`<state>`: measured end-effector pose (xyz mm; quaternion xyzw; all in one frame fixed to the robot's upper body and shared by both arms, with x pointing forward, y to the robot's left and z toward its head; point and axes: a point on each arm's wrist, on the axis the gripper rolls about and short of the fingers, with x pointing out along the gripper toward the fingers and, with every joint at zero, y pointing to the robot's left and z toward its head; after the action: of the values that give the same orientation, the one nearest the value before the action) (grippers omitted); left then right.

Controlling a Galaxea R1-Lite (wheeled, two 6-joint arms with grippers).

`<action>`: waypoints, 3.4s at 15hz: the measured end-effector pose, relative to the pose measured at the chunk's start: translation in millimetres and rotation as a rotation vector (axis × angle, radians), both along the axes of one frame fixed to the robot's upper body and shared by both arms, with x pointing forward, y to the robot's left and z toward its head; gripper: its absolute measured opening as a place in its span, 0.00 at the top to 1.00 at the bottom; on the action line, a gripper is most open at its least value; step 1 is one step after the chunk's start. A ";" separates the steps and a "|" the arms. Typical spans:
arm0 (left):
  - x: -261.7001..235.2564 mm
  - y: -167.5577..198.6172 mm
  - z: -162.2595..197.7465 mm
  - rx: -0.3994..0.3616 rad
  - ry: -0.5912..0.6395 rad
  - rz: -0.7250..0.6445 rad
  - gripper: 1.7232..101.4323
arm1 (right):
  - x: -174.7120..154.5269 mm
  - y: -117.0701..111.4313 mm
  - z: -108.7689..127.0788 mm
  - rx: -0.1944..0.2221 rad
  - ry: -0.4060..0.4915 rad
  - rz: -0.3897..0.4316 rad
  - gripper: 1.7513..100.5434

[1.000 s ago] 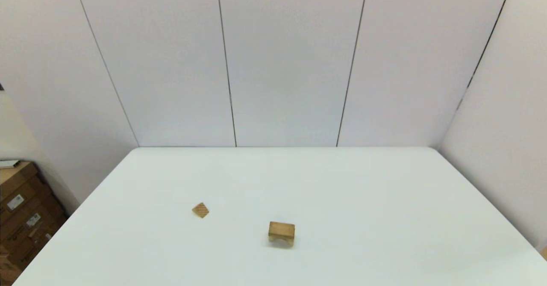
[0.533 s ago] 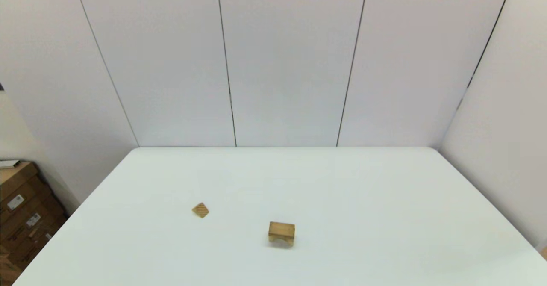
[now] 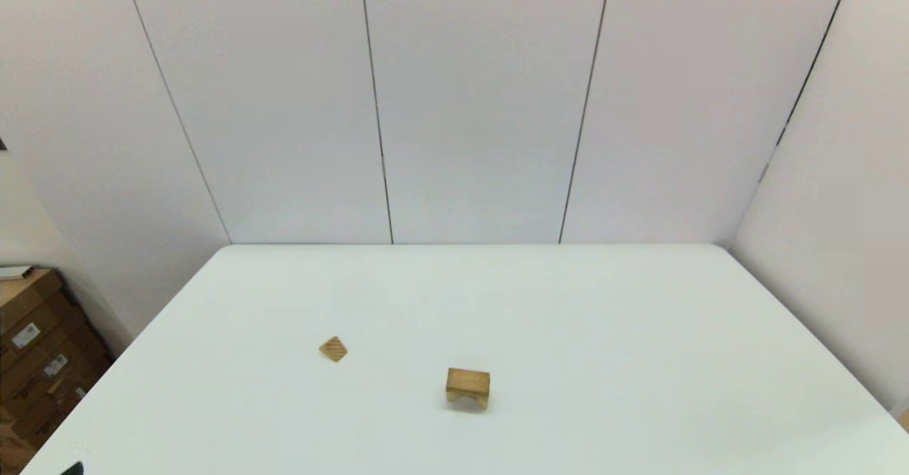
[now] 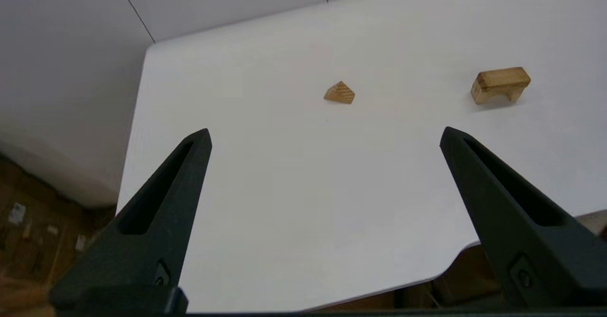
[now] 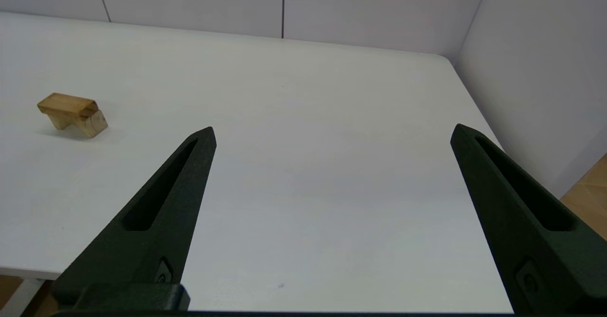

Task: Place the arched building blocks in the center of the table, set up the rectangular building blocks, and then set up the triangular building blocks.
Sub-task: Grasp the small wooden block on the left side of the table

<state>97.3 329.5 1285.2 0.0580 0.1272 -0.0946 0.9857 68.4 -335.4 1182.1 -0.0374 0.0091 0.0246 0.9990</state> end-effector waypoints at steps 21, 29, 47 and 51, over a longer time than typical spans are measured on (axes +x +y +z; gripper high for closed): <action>305.8 -20.6 -52.7 -0.151 0.807 0.068 0.04 | 0.0 0.0 0.0 0.000 0.000 0.001 0.03; 334.4 -59.9 -63.7 -0.283 0.992 0.170 0.04 | 0.0 0.0 0.0 0.000 0.000 0.000 0.03; 379.1 -87.8 -84.1 -0.580 1.128 0.688 0.04 | 0.0 0.0 0.0 0.000 0.000 0.000 0.03; 393.5 -91.8 -99.3 -0.626 1.137 0.761 0.04 | 0.0 0.0 0.0 0.001 0.000 0.000 0.03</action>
<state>490.8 237.7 1186.0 -0.3306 0.5949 0.2057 0.7032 68.4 -335.4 1182.1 -0.0370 0.0091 0.0248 0.9990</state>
